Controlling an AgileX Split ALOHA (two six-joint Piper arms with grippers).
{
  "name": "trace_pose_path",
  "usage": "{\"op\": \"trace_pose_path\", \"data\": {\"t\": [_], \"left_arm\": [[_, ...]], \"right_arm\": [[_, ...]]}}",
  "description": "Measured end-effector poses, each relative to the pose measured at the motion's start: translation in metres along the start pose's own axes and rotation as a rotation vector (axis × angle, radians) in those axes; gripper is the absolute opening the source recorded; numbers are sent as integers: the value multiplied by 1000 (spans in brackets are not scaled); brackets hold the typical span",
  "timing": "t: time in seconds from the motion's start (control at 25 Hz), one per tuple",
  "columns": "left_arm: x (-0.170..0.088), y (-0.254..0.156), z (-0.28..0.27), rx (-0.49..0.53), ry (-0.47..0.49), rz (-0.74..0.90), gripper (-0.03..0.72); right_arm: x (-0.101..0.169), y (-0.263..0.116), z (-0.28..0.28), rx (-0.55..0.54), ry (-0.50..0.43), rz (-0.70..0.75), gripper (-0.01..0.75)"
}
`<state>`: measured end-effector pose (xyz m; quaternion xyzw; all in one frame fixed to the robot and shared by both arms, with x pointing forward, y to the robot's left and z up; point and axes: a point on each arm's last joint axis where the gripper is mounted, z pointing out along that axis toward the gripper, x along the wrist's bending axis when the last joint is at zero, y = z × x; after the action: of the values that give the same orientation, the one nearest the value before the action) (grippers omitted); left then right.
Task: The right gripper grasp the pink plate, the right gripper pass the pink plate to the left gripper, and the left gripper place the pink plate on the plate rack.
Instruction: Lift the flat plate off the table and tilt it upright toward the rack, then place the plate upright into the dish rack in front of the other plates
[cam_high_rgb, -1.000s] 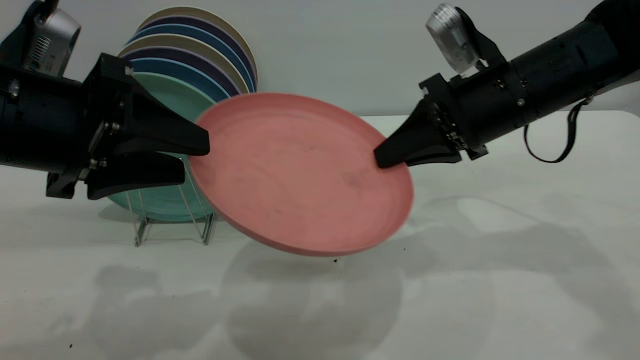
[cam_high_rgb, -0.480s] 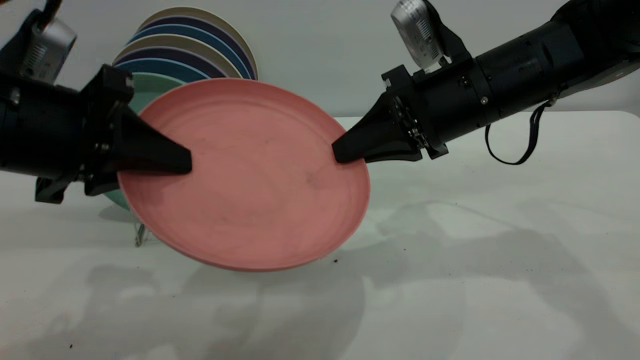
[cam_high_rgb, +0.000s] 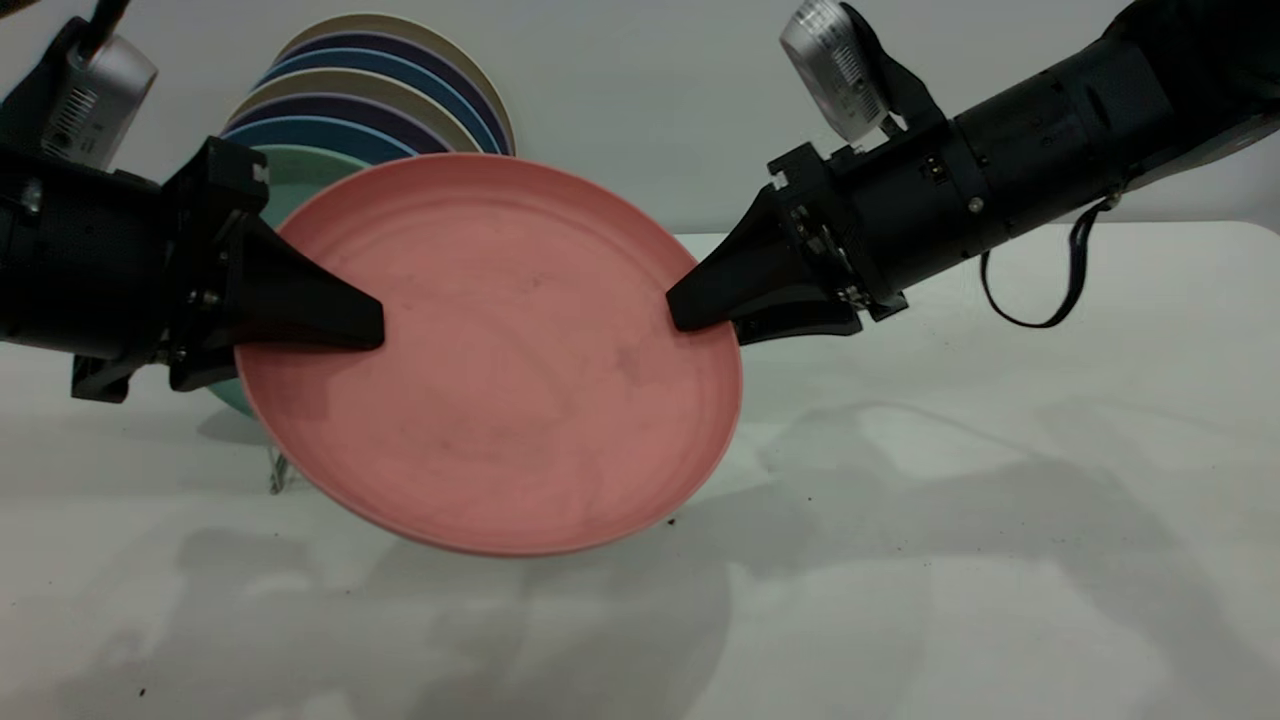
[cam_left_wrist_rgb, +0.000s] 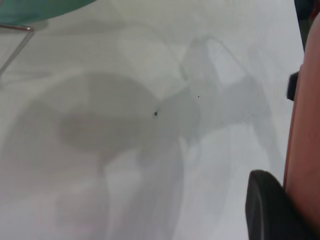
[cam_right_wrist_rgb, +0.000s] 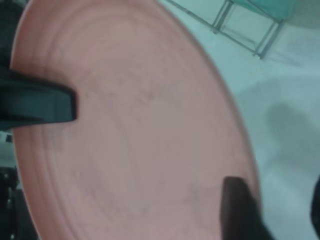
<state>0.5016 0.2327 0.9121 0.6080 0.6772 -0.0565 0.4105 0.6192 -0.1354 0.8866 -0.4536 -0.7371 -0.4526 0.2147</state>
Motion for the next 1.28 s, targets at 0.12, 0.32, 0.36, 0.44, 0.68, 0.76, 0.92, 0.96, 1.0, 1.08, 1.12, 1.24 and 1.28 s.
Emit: {"op": "trace_pose_path", "data": {"t": [0.12,0.32,0.36,0.44,0.68,0.76,0.92,0.96,1.0,1.08,1.12,1.24,1.28], "left_arm": [[-2,0,0,-1,-14,-2,103],[3,1,0,-7,44,54,101],[4,1,0,-7,53,70,101],[5,1,0,-8,66,99,101],[6,1,0,-1,70,169,101],[6,0,0,8,72,189,101],[4,5,0,40,77,297,101],[2,9,0,46,77,328,101],[1,13,0,55,78,358,101],[-4,24,-1,64,81,439,101],[-6,30,-2,74,85,504,101],[-15,48,-10,119,102,762,101],[-19,52,-14,140,108,854,101]], "right_arm": [[-7,1,-15,-12,33,50,513],[-32,4,-59,-87,66,149,580],[-37,4,-67,-106,62,166,581],[-46,4,-80,-125,50,203,582],[-67,-15,-101,8,-80,277,553],[-72,-22,-104,85,-181,290,545],[-70,-25,-118,175,-371,286,540],[-66,-23,-123,183,-409,290,540],[-62,-22,-129,197,-450,289,540],[-55,-21,-137,233,-521,288,540],[-52,-21,-141,242,-550,295,540],[-46,-22,-151,281,-625,306,540],[-45,-22,-153,288,-641,311,540]]}}
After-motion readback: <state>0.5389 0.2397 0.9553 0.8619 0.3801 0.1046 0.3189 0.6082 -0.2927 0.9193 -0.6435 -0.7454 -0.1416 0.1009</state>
